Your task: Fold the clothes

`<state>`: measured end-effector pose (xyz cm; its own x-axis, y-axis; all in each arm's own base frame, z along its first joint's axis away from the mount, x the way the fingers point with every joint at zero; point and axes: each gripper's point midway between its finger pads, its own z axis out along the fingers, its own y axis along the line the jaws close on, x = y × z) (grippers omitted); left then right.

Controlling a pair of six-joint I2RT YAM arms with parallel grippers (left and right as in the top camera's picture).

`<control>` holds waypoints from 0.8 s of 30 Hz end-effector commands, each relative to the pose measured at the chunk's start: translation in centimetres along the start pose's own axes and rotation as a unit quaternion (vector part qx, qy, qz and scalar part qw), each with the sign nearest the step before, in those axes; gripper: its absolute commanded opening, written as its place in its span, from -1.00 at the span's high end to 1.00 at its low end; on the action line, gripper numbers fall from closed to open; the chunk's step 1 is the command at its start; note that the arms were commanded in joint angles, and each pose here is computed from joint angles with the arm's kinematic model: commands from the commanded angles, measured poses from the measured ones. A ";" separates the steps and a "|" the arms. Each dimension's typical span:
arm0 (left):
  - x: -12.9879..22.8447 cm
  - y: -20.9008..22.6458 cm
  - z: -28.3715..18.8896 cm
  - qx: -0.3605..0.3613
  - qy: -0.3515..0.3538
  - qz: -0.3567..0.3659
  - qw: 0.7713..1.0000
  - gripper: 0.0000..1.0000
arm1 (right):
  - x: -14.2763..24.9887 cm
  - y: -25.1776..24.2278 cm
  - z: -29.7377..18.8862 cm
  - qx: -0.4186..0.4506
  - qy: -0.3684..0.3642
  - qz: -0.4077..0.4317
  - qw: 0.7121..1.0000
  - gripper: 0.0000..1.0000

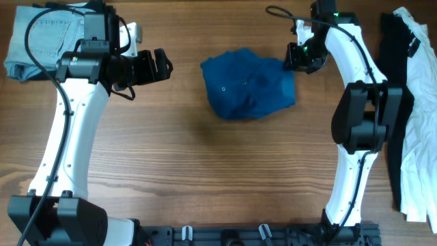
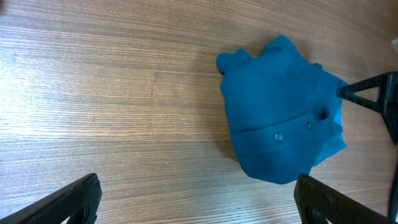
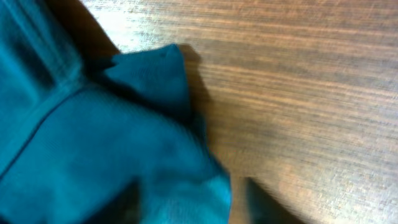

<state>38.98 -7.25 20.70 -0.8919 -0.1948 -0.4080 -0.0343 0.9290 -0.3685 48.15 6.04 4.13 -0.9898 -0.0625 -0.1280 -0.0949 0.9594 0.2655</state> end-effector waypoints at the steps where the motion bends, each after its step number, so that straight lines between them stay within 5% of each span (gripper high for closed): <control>1: 0.3 0.1 0.5 -0.004 0.007 0.002 1.000 -0.99 | 0.0 0.1 -1.0 0.002 -0.001 -0.005 1.000 -0.89; 10: 0.1 1.0 0.4 -0.028 0.001 0.002 1.000 -0.99 | -0.5 3.9 -7.4 -0.036 -0.050 0.008 0.998 -0.90; 17: 1.4 1.9 1.2 -0.044 0.019 -0.003 0.999 -1.00 | 4.0 5.5 -2.8 -0.037 0.034 0.032 0.998 -0.89; 24: 3.4 2.9 2.3 -0.054 0.050 -0.012 0.997 -1.00 | 5.4 6.3 1.9 -0.032 0.037 0.063 0.997 -0.86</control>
<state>37.40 -6.10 17.36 -0.9201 -0.1974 -0.3384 -0.0915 0.9482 -0.3041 43.30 11.37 5.00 -0.9975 -0.0281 -0.0647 -0.0478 0.9438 0.3271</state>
